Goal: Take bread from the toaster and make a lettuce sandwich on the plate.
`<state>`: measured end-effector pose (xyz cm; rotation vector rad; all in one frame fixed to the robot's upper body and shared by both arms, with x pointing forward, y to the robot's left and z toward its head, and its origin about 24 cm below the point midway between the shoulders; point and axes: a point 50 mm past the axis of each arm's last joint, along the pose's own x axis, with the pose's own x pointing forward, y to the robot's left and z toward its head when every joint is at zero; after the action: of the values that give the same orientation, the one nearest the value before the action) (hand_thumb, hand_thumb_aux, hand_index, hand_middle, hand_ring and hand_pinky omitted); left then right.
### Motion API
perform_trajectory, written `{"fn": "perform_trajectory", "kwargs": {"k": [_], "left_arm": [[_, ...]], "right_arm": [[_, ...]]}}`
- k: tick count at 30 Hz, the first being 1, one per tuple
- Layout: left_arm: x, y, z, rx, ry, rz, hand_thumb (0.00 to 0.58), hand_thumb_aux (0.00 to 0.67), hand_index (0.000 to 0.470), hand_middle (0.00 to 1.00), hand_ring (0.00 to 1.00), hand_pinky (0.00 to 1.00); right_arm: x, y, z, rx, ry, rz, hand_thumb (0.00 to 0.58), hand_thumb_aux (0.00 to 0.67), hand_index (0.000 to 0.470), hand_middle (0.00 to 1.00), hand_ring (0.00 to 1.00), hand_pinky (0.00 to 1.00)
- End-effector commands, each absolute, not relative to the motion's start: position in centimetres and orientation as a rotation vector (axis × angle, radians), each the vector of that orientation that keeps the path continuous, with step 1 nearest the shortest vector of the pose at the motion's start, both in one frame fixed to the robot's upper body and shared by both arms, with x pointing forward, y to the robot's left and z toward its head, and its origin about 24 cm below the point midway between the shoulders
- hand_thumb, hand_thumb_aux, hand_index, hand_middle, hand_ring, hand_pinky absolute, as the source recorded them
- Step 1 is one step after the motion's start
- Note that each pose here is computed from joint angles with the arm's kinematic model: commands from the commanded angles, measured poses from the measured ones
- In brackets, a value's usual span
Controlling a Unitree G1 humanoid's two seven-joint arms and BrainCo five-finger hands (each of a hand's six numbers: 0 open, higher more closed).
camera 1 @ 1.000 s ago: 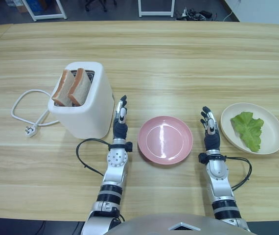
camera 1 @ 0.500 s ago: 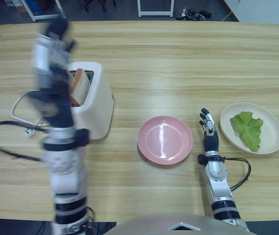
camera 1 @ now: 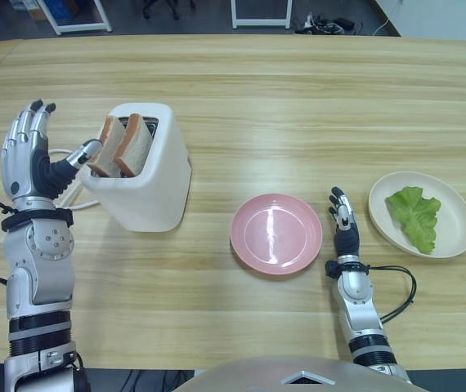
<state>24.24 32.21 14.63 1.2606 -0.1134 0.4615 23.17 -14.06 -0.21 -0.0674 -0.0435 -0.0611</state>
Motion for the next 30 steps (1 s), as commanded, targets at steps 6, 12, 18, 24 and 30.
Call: {"fn": "perform_trajectory", "kwargs": {"k": [6,12,18,24,30], "left_arm": [[23.2,32.6,11.5,1.418,0.08,0.412,0.0,0.0,0.0,0.0,0.0,0.0],[23.3,32.3,11.3,1.488,0.095,0.428,0.0,0.0,0.0,0.0,0.0,0.0],[23.8,31.7,12.2,1.508,0.057,0.473,0.0,0.0,0.0,0.0,0.0,0.0],[24.0,31.6,12.6,1.513,0.048,0.49,0.164,0.102,0.072,0.0,0.0,0.0],[24.5,30.1,13.0,1.505,-0.046,0.452,0.55,0.518,0.363,0.0,0.0,0.0]], "right_arm": [[22.9,-14.5,-0.6,-0.069,-0.008,-0.08,0.0,0.0,0.0,0.0,0.0,0.0],[22.7,-15.0,-0.8,-0.072,0.008,-0.092,0.0,0.0,0.0,0.0,0.0,0.0],[22.7,-14.8,-1.0,-0.066,0.021,-0.096,0.0,0.0,0.0,0.0,0.0,0.0],[22.5,-15.0,-1.3,-0.066,0.032,-0.104,0.0,0.0,0.0,0.0,0.0,0.0],[22.4,-15.0,-1.4,-0.069,0.041,-0.105,0.0,0.0,0.0,0.0,0.0,0.0]]}}
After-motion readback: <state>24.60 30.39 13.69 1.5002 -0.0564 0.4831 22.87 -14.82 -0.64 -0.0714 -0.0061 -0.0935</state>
